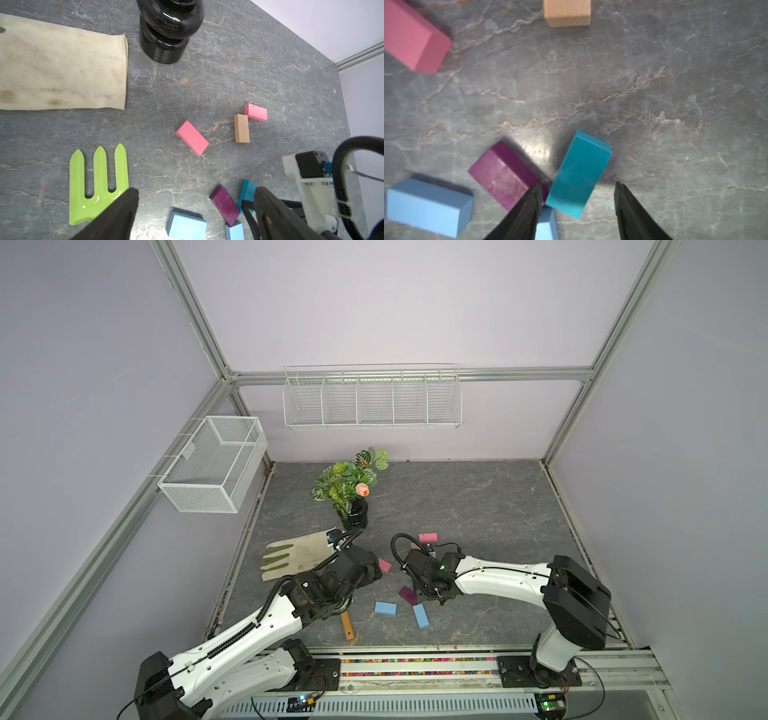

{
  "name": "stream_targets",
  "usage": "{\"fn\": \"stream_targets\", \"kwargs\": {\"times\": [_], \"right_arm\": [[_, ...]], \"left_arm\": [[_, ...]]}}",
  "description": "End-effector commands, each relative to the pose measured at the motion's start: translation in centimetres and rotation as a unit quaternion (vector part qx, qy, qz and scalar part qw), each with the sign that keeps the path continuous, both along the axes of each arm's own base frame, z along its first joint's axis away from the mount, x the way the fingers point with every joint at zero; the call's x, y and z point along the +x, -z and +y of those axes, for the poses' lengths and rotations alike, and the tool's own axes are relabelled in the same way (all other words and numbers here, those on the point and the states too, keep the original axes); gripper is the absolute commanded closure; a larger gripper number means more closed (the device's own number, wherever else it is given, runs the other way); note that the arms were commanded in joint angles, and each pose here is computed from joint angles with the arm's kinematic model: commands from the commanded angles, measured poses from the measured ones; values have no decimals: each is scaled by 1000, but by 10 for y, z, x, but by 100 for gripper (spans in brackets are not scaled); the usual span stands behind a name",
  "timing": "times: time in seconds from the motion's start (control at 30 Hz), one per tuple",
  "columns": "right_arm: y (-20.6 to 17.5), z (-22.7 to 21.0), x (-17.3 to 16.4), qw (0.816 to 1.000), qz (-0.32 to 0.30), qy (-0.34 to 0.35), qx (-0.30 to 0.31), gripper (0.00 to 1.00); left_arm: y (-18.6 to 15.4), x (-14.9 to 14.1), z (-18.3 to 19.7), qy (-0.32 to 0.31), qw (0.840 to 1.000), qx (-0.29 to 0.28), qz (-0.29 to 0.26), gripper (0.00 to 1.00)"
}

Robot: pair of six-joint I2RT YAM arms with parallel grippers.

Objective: Assemble the number 8 with building blocks
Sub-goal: Adjust the building block at the center of the board.

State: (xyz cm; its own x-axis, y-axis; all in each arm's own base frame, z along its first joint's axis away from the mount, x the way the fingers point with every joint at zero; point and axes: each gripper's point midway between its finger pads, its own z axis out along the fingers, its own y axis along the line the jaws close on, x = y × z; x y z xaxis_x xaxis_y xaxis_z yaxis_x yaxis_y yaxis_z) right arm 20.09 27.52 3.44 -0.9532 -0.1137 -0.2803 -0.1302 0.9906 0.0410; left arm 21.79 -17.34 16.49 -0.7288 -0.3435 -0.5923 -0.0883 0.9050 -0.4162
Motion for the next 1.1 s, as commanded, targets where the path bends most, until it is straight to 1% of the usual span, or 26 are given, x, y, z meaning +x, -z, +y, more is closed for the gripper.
{"fn": "stream_targets", "kwargs": {"times": [0.0,0.1,0.17,0.27,0.33,0.37,0.43,0.53,0.6,0.63,0.7,0.87,0.93,1.0,1.07], "right_arm": [[17,-4,-3,1000,24,19,-1,41],[21,-1,-6,999,33,14,5,42],[22,-5,-8,999,40,8,-7,43],[22,-23,-10,997,42,-9,-58,53],[18,-41,-10,994,35,-26,-103,55],[15,-50,-10,991,32,-33,-125,55],[4,-67,-7,984,21,-44,-169,50],[-11,-83,-1,979,6,-47,-198,43],[-15,-88,5,979,2,-44,-197,37],[-16,-90,8,980,3,-39,-195,36],[-16,-94,13,981,7,-36,-192,35],[-13,-106,25,981,9,1,-192,35],[-14,-99,23,987,9,8,-162,35],[-15,-86,21,994,6,9,-108,34],[-18,-77,19,998,1,6,-69,24]], "left_arm": [[-1,2,-1,-3,1000,-1,-3,9],[0,2,-1,-4,1000,2,-3,9],[0,2,-1,-3,1000,5,-2,9],[0,2,0,-2,1000,7,-3,9],[0,2,0,-2,1000,5,-4,9],[0,2,0,-1,1000,5,-4,9],[1,2,0,0,1000,5,-5,9],[1,2,-1,1,1000,4,-7,9],[1,3,-2,2,1000,1,-8,9],[1,3,-3,3,1000,0,-9,9],[2,3,-3,4,1000,0,-7,9],[1,3,-4,4,1000,-1,-9,9],[0,3,-4,6,1000,-2,-9,9],[0,3,-4,5,1000,0,-9,9],[0,3,-4,4,1000,-2,-9,9]]}}
